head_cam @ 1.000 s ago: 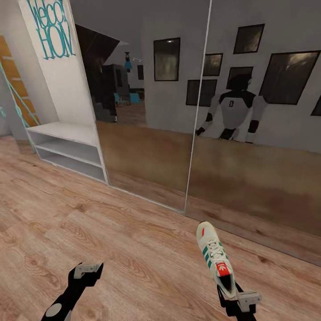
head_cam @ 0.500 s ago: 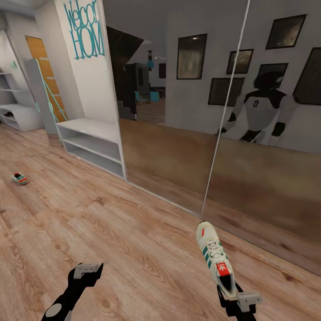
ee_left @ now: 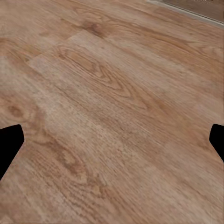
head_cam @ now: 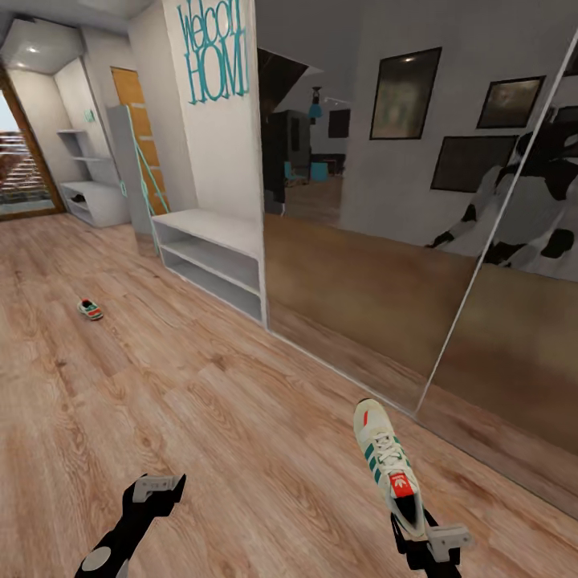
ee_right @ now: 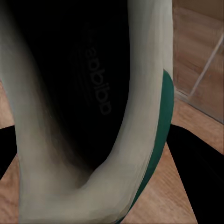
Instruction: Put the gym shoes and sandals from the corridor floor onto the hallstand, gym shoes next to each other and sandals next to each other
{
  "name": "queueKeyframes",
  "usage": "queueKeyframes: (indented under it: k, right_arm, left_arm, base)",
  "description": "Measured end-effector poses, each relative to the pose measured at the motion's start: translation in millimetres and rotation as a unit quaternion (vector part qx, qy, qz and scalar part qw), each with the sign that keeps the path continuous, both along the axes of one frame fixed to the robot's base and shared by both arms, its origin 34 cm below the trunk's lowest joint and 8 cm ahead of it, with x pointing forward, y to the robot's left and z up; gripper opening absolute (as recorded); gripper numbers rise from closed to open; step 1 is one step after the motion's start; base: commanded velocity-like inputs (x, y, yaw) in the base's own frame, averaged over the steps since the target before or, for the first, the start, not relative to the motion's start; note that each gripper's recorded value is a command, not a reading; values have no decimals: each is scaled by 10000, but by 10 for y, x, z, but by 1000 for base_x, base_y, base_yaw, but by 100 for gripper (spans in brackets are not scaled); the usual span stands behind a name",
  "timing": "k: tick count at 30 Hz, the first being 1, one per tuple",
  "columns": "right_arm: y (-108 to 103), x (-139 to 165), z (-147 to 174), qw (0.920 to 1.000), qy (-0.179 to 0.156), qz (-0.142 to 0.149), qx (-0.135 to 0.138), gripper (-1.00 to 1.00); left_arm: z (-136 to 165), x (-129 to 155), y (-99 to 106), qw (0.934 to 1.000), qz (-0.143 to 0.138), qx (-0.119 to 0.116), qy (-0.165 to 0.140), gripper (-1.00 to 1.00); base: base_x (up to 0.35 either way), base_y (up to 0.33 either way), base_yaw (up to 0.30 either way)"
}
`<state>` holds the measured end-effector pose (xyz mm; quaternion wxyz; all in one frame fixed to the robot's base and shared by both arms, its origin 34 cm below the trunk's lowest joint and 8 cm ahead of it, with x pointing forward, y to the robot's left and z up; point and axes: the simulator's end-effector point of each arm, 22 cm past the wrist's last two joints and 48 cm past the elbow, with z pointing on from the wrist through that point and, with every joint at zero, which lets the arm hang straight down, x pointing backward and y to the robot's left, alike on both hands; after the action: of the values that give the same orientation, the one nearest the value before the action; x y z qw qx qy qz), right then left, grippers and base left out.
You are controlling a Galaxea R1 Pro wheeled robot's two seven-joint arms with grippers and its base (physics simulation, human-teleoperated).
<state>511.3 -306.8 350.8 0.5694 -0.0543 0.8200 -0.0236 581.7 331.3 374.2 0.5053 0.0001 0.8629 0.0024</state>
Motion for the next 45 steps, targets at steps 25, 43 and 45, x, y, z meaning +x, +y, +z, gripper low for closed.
queueKeyframes:
  k: [25, 43, 45]
  right_arm:
    - [7, -45, -78, 10000, 95, 2, 5, -100]
    - [9, -57, -97, 9999, 124, 60, -10, -100]
    - [8, -56, -96, 9999, 123, 61, -11, -100]
  left_arm:
    - [-90, -36, 2, 10000, 5, 1, 96, 100]
    - [-114, -49, 5, 9999, 12, 1, 122, 100]
    - [-114, -49, 6, 9999, 13, 1, 122, 100]
  base:
    - [271, 199, 260]
    - [282, 189, 58]
    - [288, 172, 0]
